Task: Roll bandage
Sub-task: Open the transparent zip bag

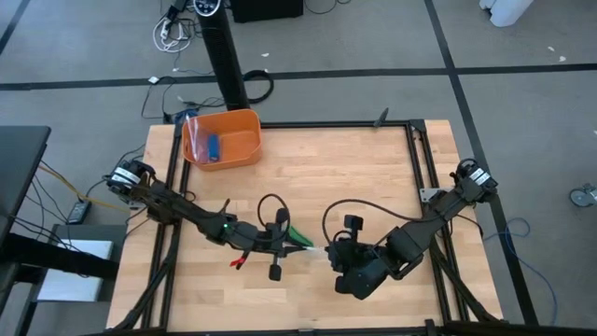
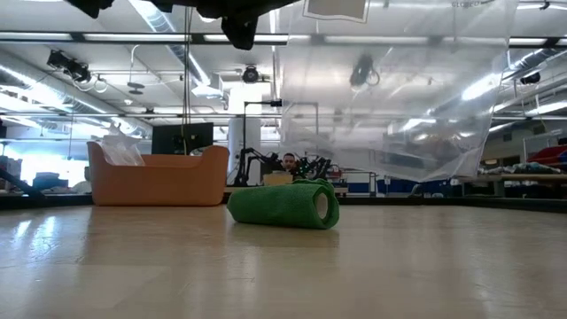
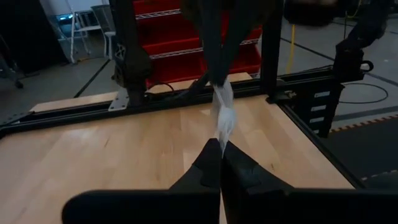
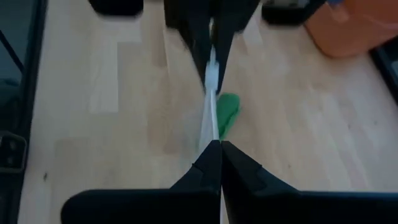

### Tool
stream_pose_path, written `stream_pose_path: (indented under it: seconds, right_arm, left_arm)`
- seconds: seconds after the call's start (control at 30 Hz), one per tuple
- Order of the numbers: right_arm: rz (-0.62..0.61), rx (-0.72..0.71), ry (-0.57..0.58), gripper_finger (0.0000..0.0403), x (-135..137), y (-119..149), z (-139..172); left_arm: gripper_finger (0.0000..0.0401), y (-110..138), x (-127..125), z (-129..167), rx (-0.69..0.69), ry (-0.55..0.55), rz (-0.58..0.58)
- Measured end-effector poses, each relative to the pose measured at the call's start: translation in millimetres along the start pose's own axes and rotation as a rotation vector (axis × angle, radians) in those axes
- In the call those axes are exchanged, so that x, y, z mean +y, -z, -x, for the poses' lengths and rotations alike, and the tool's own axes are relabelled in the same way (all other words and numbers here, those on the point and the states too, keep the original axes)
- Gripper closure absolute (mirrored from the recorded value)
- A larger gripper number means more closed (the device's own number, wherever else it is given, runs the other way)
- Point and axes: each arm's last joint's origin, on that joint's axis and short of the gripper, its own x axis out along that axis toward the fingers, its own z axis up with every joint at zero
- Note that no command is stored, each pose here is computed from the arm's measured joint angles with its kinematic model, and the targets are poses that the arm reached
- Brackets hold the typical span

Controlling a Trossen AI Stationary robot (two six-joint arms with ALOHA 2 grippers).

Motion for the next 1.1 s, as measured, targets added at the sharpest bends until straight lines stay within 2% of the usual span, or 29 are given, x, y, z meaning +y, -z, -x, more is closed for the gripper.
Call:
stream_pose_path:
  seconds: [0.13,0.7,1.1]
  right_arm:
    - [-0.009,0.057,0.01,0.0401,-0.1,5.8,-2.8]
    - [-0.012,0.027,0.011,0.0402,10.5,9.7,2.9]
    - [-0.029,0.079,0.027,0.04,0.5,9.5,-11.4]
  left_arm:
    - [0.0401,-1.0,0.3,-0.4,-0.002,-0.002,-0.003]
    - [0.0401,1.6,4.7,-1.7,0.024,-0.022,0.003]
    - [0.0401,1.9,4.5,-1.7,0.026,-0.01,0.007]
